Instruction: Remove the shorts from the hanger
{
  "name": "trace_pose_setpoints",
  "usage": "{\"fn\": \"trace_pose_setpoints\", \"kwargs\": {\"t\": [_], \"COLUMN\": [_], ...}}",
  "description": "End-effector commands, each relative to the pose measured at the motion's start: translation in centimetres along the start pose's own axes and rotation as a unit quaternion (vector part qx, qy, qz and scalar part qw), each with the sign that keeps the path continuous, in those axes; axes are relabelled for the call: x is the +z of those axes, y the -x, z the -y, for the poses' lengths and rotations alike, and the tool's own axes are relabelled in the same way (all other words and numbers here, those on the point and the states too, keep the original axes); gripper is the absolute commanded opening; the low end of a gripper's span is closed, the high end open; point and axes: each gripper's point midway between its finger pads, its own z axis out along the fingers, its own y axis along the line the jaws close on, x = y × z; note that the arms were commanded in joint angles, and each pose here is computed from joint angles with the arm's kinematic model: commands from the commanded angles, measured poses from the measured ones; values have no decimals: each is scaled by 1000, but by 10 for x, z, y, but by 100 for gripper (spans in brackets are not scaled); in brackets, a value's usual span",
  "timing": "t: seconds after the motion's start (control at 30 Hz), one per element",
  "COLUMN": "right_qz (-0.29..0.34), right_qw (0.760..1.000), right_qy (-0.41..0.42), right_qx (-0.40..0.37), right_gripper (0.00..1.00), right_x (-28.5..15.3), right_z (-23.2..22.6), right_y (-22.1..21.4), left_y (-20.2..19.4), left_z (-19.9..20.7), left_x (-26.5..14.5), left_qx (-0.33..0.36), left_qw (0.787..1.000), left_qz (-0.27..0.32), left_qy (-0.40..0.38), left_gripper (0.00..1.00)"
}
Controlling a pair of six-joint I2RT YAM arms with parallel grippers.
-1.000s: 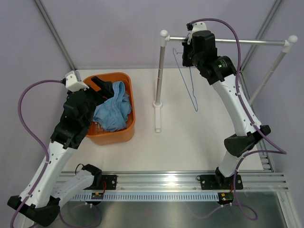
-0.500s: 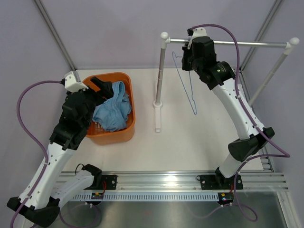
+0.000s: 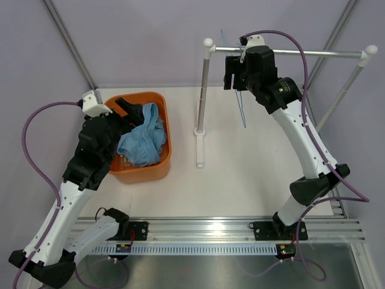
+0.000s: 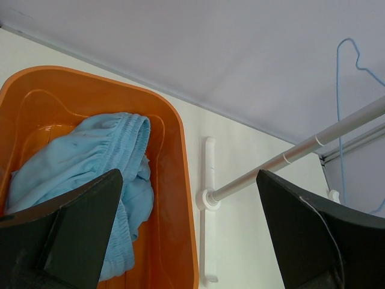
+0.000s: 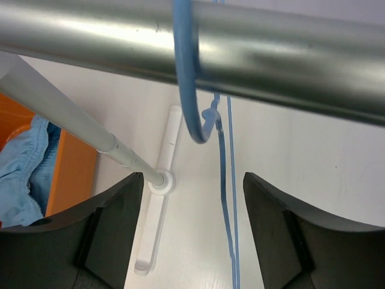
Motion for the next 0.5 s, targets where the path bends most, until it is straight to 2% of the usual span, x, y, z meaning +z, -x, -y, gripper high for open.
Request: {"fn": "trace_pose_setpoints", "kwargs": {"t": [0.0,0.13,0.27,0.47], "right_qz": [54,71,90,121], "right_qw": [998,997,995,989], "right_qy": [4,1,-16,-32], "right_qx": [17,31,46,79], "right_gripper": [78,86,98,99], "right_x": [-37,-60,-84,-130], "right_z": [5,13,26,48], "right_y": [36,38,36,17], "left_y": [13,15,20,15], "left_z": [10,11,16,8], "left_x": [-6,-10,-19,-38], "left_qx": [3,14,34,77], "left_qw": [1000,1000,999,996], "left_qz": [8,2,-7,-27], "left_qy": [-19,-22,-38,-47], "left_gripper": [99,99,99,99]}}
